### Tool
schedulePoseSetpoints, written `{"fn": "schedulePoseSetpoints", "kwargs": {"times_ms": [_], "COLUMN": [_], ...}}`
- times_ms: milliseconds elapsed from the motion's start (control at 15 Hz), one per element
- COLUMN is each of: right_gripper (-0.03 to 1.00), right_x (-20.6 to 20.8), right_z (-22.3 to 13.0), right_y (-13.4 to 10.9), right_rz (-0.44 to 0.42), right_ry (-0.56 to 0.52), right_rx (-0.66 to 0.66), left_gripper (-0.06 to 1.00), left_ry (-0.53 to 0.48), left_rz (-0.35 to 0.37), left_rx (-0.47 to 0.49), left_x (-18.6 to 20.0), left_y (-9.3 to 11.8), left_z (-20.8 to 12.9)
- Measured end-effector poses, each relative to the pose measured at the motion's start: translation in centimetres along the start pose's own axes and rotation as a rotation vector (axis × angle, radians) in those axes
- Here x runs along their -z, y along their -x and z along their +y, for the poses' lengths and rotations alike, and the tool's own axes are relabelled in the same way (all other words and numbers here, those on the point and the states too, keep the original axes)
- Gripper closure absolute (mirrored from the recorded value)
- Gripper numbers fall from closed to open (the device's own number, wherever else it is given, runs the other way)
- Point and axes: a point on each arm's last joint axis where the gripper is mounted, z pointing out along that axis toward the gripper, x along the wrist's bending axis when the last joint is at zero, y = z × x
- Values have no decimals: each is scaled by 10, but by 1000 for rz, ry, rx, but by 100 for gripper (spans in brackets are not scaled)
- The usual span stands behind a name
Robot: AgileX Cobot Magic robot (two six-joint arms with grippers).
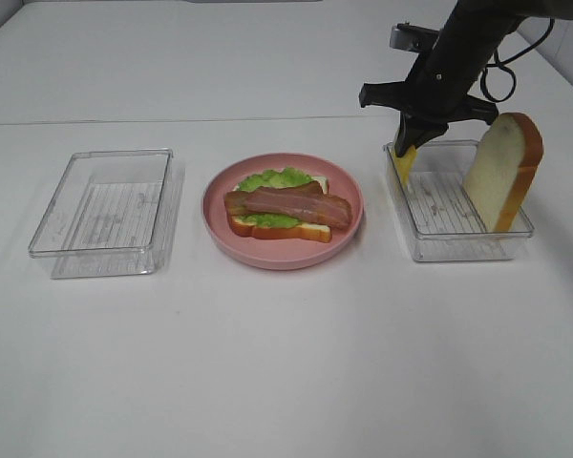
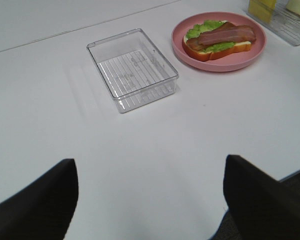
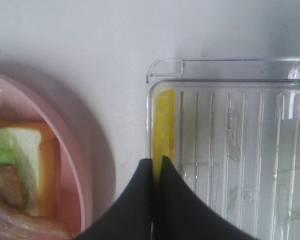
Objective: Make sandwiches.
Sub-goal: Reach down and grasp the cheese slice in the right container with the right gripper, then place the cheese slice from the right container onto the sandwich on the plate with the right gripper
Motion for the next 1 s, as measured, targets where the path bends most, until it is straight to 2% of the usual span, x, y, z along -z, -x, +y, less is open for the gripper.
{"fn": "schedulePoseSetpoints", "kwargs": {"times_ms": [200,400,467,533,667,733,1000], "right_gripper": [97,97,97,97,97,97,97], "right_x": [27,56,63,64,57,37,-5], "right_z": [1,1,-1,-4,-8,-15,-24], "right_y": [-6,-19,-28,-44,-64,-90,-115], "right_rz": [34,155,248,389,499,583,660], "right_ry": [46,84,74,41,9,-49,-137], "right_rx": [-7,-14,-10,10,36,38,-5], "left_gripper": [19,19,19,19,19,19,19], "left_ry": [0,0,0,0,0,0,0], "left_rz": [0,0,0,0,0,0,0], "left_rx": [0,0,0,0,0,0,0], "left_x": [0,0,0,0,0,0,0], "left_y": [0,0,0,0,0,0,0], "left_z": [0,0,0,0,0,0,0]}}
